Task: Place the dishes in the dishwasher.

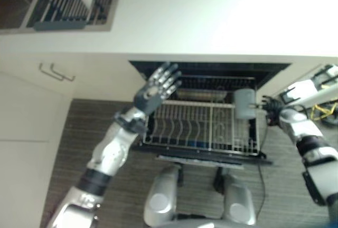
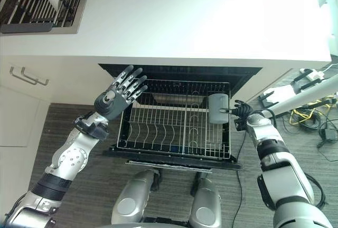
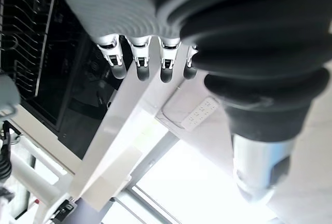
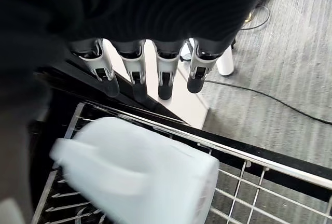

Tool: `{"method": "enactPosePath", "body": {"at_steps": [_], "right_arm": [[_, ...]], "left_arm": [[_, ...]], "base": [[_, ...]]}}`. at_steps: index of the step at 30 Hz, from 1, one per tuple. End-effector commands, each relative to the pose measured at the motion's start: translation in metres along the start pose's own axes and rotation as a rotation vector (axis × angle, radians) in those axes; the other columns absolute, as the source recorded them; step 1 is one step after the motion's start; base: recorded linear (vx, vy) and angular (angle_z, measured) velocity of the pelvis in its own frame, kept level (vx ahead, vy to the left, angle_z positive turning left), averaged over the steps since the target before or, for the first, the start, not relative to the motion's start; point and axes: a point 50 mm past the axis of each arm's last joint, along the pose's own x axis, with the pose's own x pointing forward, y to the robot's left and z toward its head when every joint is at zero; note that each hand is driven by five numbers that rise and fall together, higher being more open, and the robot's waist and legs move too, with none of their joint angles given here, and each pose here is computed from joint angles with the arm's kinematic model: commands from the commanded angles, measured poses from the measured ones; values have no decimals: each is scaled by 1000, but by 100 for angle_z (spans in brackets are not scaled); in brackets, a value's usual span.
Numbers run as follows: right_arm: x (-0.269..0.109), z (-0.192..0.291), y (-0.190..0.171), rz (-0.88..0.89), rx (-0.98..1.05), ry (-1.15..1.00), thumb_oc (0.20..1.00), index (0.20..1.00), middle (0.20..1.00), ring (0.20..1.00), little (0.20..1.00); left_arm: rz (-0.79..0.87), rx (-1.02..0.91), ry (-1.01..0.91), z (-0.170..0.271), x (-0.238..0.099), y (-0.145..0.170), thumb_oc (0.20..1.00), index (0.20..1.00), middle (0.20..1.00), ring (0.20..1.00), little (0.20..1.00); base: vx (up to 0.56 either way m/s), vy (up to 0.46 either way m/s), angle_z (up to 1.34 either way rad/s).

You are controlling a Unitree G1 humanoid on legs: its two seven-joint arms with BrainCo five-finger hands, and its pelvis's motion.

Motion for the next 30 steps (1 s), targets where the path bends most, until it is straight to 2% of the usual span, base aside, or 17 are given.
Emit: {"method": "enactPosePath", "body": {"at_steps": [1, 9, 12, 14, 19, 22, 27, 30], "right_arm": [[-5, -17, -5, -43, 56, 31, 1000, 1000, 1000, 1000, 1000], [-29, -45, 14, 16, 138, -22, 1000, 1000, 1000, 1000, 1000], [-47, -43, 31, 53, 240, -137, 1000, 1000, 1000, 1000, 1000], [-74, -47, 46, 96, 247, -240, 1000, 1000, 1000, 1000, 1000], [-109, -62, 38, 91, 289, -321, 1000, 1000, 1000, 1000, 1000], [-116, -58, 27, 84, 267, -338, 1000, 1000, 1000, 1000, 1000], [-121, -49, 1, 65, 297, -375, 1000, 1000, 1000, 1000, 1000], [-119, -42, -2, 58, 284, -406, 1000, 1000, 1000, 1000, 1000]], "left_arm": [[-27, 15, -78, 7, -9, -12, 1000, 1000, 1000, 1000, 1000], [42, 33, -81, 5, -32, -5, 1000, 1000, 1000, 1000, 1000], [105, 55, -90, 7, -46, -1, 1000, 1000, 1000, 1000, 1000], [166, 56, -111, 9, -69, 3, 1000, 1000, 1000, 1000, 1000], [243, 53, -123, 9, -105, 3, 1000, 1000, 1000, 1000, 1000], [262, 21, -139, 7, -116, 0, 1000, 1000, 1000, 1000, 1000], [215, -7, -190, 7, -112, -5, 1000, 1000, 1000, 1000, 1000], [195, 7, -200, 7, -106, 1, 1000, 1000, 1000, 1000, 1000]], "base": [[82, -36, -6], [91, -42, -12], [106, -75, -9], [107, -106, -19], [54, -95, -6], [-39, 88, -3], [-220, 311, -31], [-371, 610, -9]]}}
